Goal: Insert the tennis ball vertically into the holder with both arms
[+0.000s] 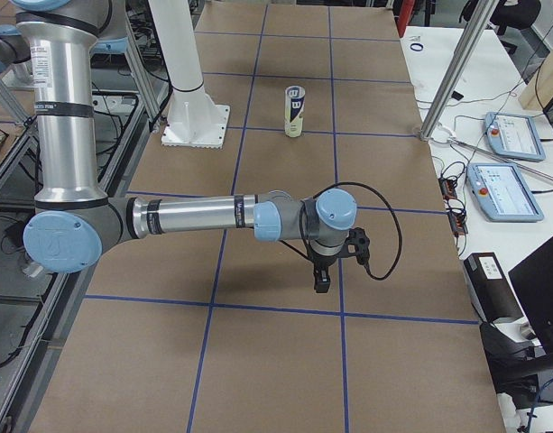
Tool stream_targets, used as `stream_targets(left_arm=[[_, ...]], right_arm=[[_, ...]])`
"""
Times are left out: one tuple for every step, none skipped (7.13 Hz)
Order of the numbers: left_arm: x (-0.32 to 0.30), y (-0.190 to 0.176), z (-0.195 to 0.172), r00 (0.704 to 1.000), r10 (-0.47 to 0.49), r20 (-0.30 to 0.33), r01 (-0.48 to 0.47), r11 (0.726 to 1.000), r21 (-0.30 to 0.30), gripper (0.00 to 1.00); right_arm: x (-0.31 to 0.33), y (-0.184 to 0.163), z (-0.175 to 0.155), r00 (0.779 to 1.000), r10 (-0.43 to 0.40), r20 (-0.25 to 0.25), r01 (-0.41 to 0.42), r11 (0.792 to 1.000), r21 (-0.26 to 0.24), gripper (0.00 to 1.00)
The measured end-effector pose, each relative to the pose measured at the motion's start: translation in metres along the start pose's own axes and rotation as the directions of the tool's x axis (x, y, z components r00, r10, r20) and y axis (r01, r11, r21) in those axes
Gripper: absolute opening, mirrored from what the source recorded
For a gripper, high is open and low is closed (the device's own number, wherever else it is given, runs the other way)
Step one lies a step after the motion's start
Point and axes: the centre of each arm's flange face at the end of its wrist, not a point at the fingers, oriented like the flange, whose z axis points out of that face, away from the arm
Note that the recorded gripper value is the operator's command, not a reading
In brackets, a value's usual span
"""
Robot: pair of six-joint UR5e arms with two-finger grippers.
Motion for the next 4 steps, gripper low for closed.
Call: stream_targets(left_arm=[[0.0, 0.001, 0.0, 1.0, -0.003, 0.0, 0.003, 1.0, -0.001, 1.0], [-0.001, 0.004, 0.0, 1.0, -0.007, 0.001, 0.007, 1.0, -0.002, 1.0], [-0.002, 0.009, 0.001, 1.0, -0.012, 0.001, 0.012, 1.0, -0.006, 1.0], [-0.002, 0.013, 0.002, 1.0, -0.016, 0.002, 0.016, 1.0, -0.01, 1.0]], right_arm=[[0.002, 0.006, 0.002, 1.0, 0.007, 0.013, -0.007, 1.0, -0.006, 0.99], [-0.001, 0.01, 0.0, 1.0, 0.005, 0.019, -0.005, 1.0, -0.002, 0.99], [-0.006, 0.011, -0.004, 1.0, -0.001, 0.022, 0.001, 1.0, 0.005, 0.99], [-0.009, 0.012, -0.006, 1.0, -0.007, 0.022, 0.007, 1.0, 0.011, 0.99]])
